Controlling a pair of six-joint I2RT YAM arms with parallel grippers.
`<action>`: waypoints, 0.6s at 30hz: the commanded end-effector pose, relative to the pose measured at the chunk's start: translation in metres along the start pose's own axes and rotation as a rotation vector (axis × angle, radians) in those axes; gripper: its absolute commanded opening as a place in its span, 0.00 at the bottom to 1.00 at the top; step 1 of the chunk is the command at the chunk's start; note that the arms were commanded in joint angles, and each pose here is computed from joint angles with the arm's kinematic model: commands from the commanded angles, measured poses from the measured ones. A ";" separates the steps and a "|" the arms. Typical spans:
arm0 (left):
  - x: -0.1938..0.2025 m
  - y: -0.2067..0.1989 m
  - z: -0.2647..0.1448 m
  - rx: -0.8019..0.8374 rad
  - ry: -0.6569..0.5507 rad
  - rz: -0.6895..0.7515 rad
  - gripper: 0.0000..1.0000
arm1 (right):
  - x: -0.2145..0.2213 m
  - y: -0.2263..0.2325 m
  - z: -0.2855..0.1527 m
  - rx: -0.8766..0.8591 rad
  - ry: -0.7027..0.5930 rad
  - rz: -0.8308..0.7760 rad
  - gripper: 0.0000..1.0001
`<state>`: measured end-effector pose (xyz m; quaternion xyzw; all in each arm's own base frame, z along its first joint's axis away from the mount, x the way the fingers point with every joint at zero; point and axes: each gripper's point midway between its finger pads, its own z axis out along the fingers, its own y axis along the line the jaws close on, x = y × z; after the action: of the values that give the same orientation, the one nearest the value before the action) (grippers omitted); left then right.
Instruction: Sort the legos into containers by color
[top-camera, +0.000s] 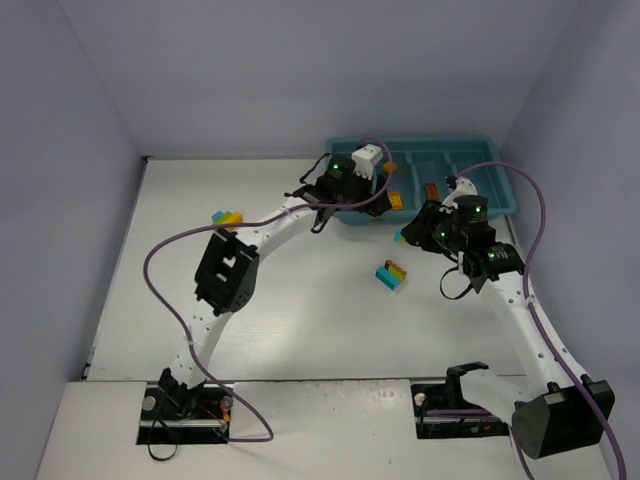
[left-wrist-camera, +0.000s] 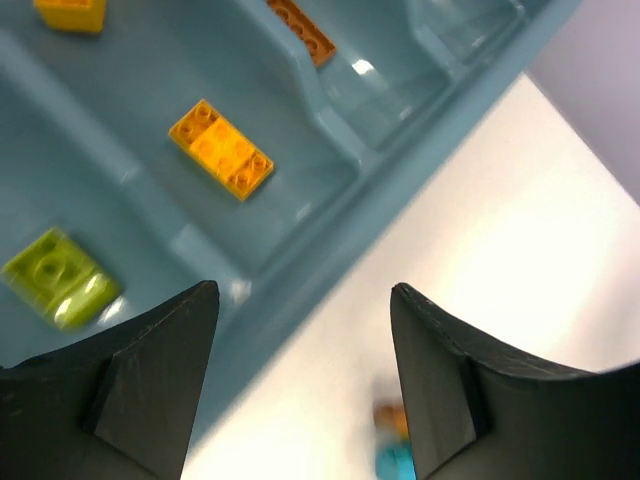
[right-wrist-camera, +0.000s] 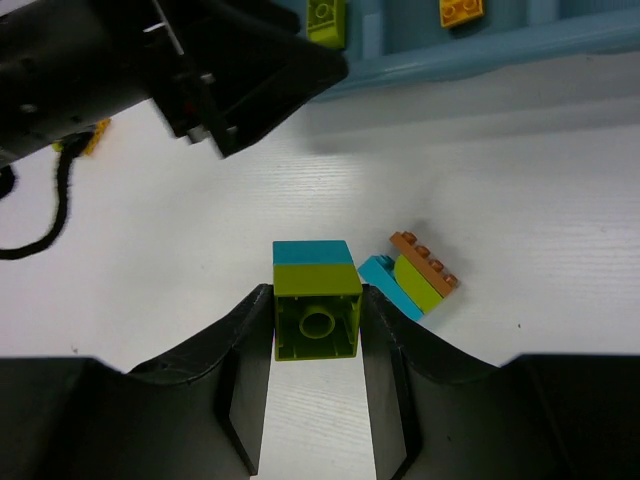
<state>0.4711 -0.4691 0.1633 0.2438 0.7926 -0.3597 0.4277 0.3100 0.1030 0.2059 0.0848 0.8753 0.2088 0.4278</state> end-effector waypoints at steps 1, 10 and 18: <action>-0.139 -0.025 -0.106 0.080 -0.312 0.056 0.63 | -0.034 0.028 -0.006 -0.111 -0.069 -0.083 0.00; -0.108 -0.038 -0.223 0.357 -0.247 -0.014 0.66 | -0.051 0.086 -0.014 -0.422 -0.060 -0.207 0.00; -0.076 -0.077 -0.274 0.468 -0.215 0.050 0.74 | -0.059 0.131 -0.027 -0.708 -0.082 -0.290 0.00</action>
<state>0.3548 -0.3113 0.3141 0.2519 0.6988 -0.5199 0.4218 0.3215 0.1731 0.2661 -0.1036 0.8099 0.3722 0.4415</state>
